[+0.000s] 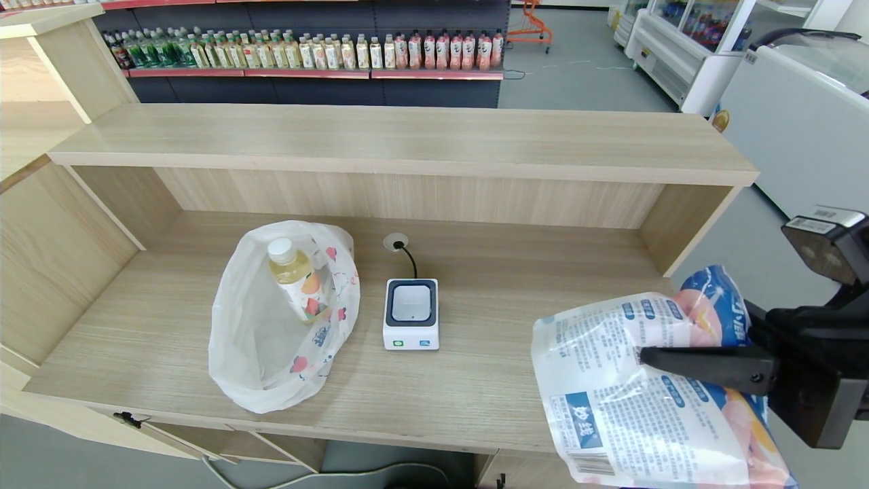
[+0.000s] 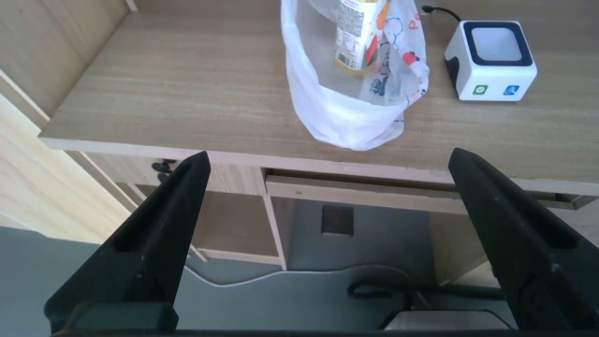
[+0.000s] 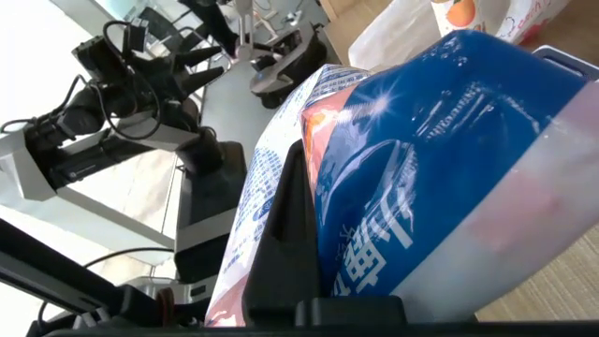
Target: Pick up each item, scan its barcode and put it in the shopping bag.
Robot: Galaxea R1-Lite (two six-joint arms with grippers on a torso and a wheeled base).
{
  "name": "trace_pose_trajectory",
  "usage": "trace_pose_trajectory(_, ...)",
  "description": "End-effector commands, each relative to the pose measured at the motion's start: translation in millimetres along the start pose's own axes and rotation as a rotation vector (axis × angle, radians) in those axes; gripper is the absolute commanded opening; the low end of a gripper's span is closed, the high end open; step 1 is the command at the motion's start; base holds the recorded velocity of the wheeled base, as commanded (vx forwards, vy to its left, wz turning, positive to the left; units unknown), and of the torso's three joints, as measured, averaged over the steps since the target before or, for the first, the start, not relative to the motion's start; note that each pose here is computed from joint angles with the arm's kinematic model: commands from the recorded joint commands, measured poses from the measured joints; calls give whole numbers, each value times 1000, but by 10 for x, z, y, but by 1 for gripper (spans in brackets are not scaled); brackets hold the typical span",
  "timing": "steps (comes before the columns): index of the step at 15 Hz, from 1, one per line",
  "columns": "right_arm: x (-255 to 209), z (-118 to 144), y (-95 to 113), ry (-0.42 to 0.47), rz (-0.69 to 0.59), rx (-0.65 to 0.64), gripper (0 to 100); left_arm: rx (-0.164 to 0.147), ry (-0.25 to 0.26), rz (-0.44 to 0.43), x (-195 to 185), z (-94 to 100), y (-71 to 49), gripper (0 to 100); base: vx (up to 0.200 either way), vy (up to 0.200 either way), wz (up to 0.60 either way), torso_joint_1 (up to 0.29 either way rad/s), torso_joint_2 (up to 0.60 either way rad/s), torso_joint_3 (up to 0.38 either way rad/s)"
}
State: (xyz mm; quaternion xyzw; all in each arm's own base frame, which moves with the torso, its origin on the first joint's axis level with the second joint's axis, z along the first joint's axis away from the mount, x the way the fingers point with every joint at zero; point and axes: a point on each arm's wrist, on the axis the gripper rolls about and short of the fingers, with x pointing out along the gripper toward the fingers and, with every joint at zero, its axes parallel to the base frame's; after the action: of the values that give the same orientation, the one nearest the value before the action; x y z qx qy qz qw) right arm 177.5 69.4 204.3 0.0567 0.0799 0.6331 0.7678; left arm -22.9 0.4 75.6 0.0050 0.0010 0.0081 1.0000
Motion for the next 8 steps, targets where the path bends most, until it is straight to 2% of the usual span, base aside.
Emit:
trace_pose_trajectory(1, -7, 11, 11, -3, 0, -6, 0, -1, 0, 1, 0, 0, 0, 100, 0, 0, 0, 0, 0, 0)
trace_pose_trajectory(5, -22, 38, 18, -13, -9, -39, 0, 1, 1, 1, 1, -5, 0, 100, 0, 0, 0, 0, 0, 0)
trace_pose_trajectory(8, -121, 96, -16, -40, -140, -472, 0, 1, 0, 1, 0, 0, 0, 100, 0, 0, 0, 0, 0, 0)
